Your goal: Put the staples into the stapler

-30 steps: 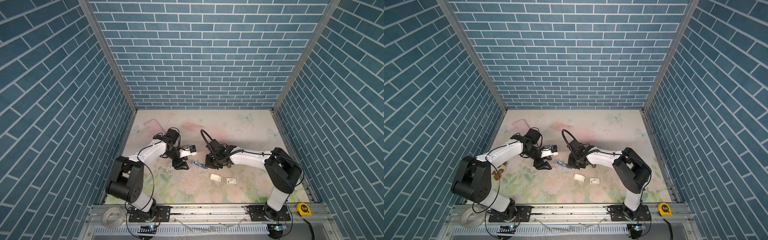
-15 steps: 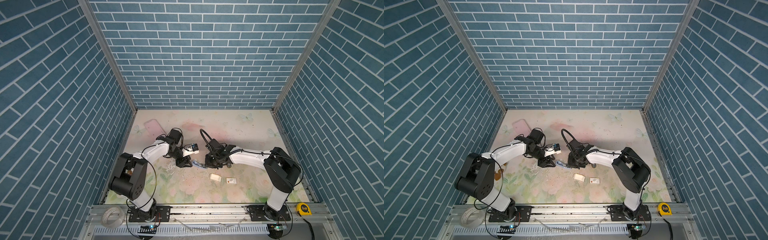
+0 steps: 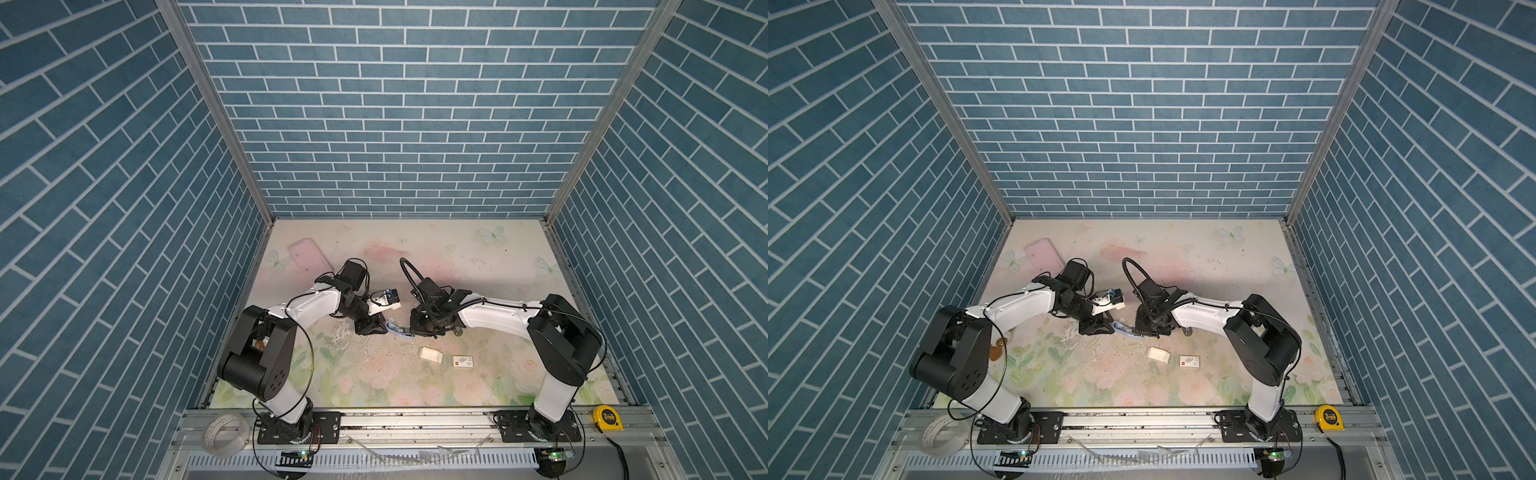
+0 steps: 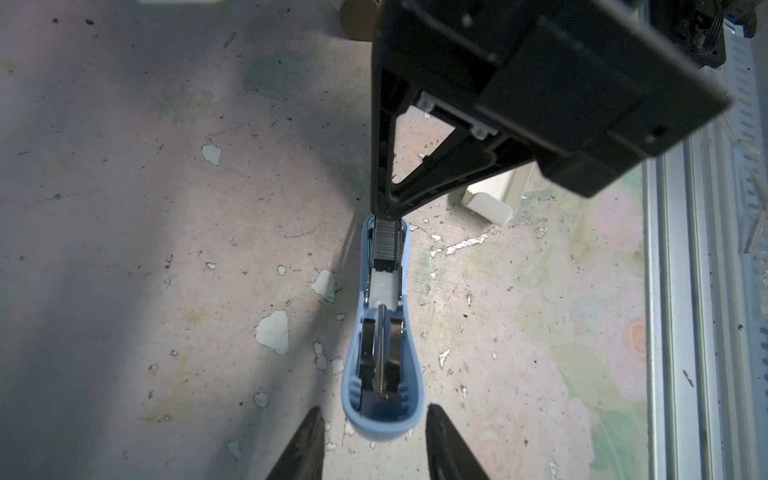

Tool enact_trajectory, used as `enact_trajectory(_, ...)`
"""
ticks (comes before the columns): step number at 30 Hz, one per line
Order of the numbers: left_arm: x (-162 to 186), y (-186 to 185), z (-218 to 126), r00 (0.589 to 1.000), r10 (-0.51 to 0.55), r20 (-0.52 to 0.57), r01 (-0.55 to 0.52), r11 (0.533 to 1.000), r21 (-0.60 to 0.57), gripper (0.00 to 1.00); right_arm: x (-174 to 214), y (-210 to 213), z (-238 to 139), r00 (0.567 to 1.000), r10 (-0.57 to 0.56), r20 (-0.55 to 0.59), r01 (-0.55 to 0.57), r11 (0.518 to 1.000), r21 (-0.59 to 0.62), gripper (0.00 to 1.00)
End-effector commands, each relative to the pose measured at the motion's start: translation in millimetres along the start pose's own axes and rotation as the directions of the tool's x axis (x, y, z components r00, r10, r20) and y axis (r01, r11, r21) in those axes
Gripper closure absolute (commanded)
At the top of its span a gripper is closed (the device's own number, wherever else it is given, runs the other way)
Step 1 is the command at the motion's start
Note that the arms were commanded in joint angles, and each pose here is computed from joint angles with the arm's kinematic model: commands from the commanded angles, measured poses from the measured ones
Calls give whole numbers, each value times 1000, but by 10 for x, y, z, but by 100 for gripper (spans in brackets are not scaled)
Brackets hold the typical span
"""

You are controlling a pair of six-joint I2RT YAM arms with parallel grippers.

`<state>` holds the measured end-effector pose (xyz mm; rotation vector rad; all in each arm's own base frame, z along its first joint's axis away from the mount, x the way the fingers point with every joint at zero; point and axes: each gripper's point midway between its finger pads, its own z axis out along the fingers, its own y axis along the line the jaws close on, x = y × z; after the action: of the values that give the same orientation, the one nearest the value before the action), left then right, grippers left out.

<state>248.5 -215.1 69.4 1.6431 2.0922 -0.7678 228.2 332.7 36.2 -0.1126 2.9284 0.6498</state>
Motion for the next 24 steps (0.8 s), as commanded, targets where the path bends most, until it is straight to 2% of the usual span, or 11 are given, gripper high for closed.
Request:
enact_trajectory(1, -5, -70, 15, 1000, 13, 2, -13, 1000, 19, 61, -40, -9, 0, 1000, -25, 10, 25, 1000, 11, 96)
enact_trajectory(7, 4, -108, 54, 999, 36, -20, -36, 999, 22, 70, -45, -7, 15, 1000, -25, 10, 25, 1000, 11, 96)
enact_trajectory(24, -107, -160, 95, 994, 64, -90, -61, 998, 33, 75, -81, 32, 21, 999, -39, 17, 39, 999, 7, 97)
